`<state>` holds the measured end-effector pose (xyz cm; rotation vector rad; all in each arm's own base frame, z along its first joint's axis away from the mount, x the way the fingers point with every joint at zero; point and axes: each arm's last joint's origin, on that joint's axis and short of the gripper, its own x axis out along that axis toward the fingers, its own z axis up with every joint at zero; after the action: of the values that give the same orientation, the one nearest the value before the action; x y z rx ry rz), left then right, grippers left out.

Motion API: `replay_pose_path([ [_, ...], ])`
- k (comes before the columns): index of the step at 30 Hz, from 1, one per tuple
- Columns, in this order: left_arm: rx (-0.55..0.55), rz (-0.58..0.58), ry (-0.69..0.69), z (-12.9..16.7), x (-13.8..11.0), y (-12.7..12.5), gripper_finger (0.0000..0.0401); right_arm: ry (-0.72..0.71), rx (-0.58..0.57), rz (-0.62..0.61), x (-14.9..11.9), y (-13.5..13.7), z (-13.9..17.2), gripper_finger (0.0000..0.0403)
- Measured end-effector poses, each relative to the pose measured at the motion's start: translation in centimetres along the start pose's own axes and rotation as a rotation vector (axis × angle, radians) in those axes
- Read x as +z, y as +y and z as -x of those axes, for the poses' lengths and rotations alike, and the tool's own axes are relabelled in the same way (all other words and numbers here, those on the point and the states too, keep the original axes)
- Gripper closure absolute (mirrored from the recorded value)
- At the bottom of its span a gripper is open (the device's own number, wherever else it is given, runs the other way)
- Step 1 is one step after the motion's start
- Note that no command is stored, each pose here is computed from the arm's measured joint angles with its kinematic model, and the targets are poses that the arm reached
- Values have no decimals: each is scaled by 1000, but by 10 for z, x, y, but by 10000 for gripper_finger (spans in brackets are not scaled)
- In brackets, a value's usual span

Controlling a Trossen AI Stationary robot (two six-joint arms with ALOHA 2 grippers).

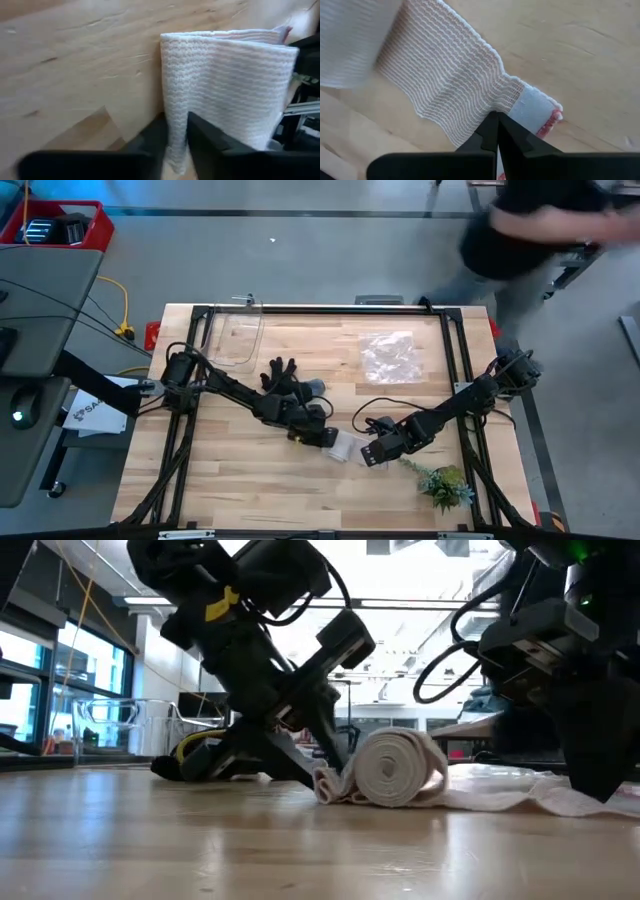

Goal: Roll bandage
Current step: Roll the white-brown bandage

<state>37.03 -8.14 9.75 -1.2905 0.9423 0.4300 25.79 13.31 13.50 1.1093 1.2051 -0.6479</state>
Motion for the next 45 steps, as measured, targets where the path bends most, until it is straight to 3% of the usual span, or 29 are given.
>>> replay_pose_path([
  [3,-9,-11,-1,6,2,-3,388,-3,0,0,0,0,0,403],
  [10,63,-61,-46,35,7,-5,396,-4,12,-29,0,1,0,403],
  [18,178,-107,-51,58,4,-2,399,-41,118,-78,6,13,-10,403],
  [32,21,-6,-70,57,-14,-20,400,-44,133,-81,7,16,-18,403],
  [45,50,-19,-180,96,-10,-24,400,-10,79,-101,5,11,-18,403],
])
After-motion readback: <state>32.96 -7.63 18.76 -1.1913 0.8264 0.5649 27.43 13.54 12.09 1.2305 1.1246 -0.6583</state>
